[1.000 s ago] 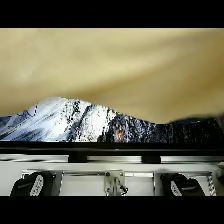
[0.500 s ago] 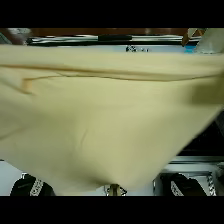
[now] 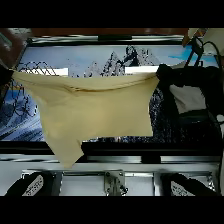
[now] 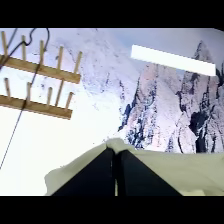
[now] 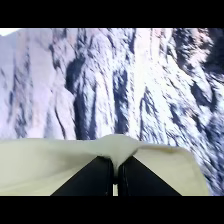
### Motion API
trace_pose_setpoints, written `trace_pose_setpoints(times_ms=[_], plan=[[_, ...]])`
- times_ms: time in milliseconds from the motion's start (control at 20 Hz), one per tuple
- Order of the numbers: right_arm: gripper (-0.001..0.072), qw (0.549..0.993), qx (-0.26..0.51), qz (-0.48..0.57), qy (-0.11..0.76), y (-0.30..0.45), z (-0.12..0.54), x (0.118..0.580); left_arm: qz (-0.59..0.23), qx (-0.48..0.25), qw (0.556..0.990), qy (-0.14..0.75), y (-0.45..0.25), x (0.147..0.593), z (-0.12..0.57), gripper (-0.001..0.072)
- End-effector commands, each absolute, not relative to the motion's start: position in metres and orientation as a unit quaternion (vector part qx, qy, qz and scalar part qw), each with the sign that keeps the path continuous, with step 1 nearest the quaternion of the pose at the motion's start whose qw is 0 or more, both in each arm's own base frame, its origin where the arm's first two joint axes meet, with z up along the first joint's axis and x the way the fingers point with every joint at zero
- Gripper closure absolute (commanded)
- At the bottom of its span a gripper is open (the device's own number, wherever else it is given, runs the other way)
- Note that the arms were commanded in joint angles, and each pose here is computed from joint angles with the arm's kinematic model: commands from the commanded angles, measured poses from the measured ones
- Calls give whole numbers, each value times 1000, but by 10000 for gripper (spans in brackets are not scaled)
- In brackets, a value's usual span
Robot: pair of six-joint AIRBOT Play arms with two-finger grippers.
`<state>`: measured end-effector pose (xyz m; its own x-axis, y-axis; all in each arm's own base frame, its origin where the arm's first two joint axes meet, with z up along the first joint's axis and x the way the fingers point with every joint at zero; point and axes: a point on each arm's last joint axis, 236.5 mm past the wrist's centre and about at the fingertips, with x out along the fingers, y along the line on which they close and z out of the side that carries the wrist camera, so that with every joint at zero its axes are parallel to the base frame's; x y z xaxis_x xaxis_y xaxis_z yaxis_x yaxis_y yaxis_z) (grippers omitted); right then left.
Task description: Fold the shirts.
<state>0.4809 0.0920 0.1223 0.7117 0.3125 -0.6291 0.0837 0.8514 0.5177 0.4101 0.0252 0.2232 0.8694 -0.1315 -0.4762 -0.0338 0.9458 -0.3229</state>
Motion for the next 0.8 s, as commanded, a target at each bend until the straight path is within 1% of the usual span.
trace_pose_setpoints(times_ms=[0, 150, 200, 250, 300, 350, 400, 500, 550, 600, 700, 750], plan=[[640, 862, 371, 36, 342, 95, 72, 536, -43, -219, 936, 273, 11, 459, 172, 676], [639, 834, 367, 27, 412, 103, 17, 527, -64, -226, 906, 351, -13, 469, 111, 676], [523, 826, 363, 29, 429, 106, 8, 522, -74, -227, 894, 380, -22, 466, 94, 676], [169, 823, 354, 35, 443, 108, 5, 516, -82, -229, 881, 407, -28, 460, 80, 648], [48, 823, 332, 48, 458, 108, 5, 507, -89, -230, 867, 432, -31, 451, 71, 422], [48, 820, 305, 58, 481, 103, 3, 494, -93, -228, 853, 461, -30, 438, 63, 75], [49, 814, 275, 60, 507, 93, 0, 479, -93, -220, 833, 499, -22, 419, 53, -2], [50, 782, 197, 48, 589, 56, -15, 431, -57, -213, 776, 591, 11, 368, 29, 4], [51, 755, 164, 40, 634, 38, -22, 403, -27, -218, 741, 635, 30, 339, 18, 4], [52, 717, 140, 39, 682, 24, -29, 372, -21, -224, 709, 668, 39, 312, 12, 4], [52, 650, 131, 72, 745, 21, -38, 323, -30, -252, 664, 703, 45, 270, -3, 4], [52, 631, 139, 83, 759, 23, -43, 309, -28, -275, 651, 707, 45, 256, -13, 6]])
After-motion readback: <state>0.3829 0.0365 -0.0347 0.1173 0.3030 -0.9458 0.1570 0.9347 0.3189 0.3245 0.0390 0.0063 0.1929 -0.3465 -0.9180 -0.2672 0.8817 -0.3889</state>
